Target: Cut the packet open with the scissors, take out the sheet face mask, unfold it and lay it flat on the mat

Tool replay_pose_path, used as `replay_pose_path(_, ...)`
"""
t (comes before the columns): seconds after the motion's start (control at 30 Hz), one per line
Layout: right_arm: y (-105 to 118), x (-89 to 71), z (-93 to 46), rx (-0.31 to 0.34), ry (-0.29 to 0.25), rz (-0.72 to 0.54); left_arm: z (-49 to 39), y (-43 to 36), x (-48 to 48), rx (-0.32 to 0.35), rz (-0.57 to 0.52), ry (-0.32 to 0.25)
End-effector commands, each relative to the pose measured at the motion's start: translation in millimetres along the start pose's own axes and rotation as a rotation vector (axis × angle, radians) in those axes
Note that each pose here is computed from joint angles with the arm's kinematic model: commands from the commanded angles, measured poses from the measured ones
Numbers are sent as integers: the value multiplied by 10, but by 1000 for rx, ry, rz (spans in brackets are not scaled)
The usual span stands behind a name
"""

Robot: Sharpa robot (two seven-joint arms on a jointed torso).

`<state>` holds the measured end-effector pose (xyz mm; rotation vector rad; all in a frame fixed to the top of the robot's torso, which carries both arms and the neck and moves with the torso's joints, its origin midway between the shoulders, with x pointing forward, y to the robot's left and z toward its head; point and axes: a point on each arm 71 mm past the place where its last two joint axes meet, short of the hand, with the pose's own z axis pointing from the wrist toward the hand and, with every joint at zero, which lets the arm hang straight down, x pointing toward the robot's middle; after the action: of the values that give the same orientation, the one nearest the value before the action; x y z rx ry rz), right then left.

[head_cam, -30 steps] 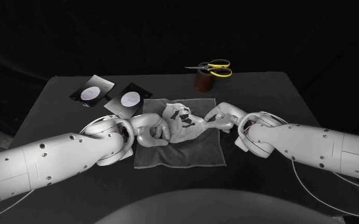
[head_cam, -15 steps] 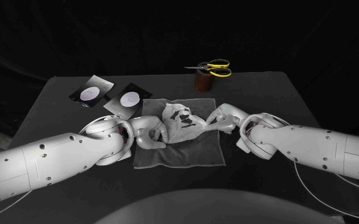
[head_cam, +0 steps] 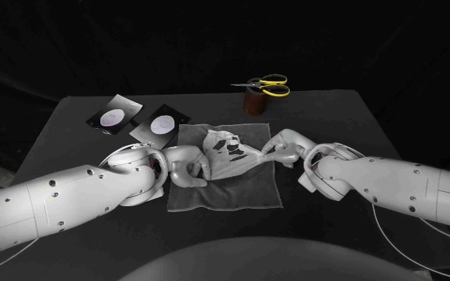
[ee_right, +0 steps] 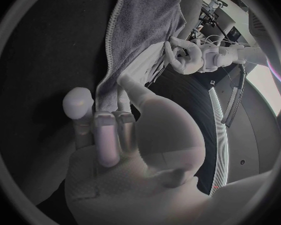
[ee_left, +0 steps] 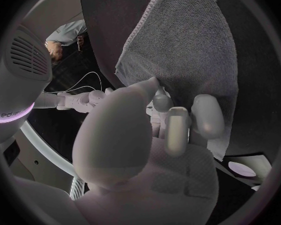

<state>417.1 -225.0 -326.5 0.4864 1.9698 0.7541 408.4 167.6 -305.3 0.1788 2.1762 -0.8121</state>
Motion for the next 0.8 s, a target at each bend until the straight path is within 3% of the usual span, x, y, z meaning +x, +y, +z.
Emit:
replay_pose_path(0.03, -44, 22, -6, 72, 83, 54, 0, 38, 97, -33, 30, 69)
replay_pose_path(0.33, -12, 60, -37, 159, 293, 29, 7, 38, 97, -36, 35, 68)
replay_pose_path(0.43, 1, 46, -38, 185, 328, 14, 9, 36, 96, -35, 36, 67)
replay_pose_path(0.57, 10, 16, -27, 208, 319, 6, 10, 31, 92, -28, 34, 62)
replay_pose_path(0.8, 22, -55, -6, 213, 243, 21, 5, 23, 68, 3, 17, 31)
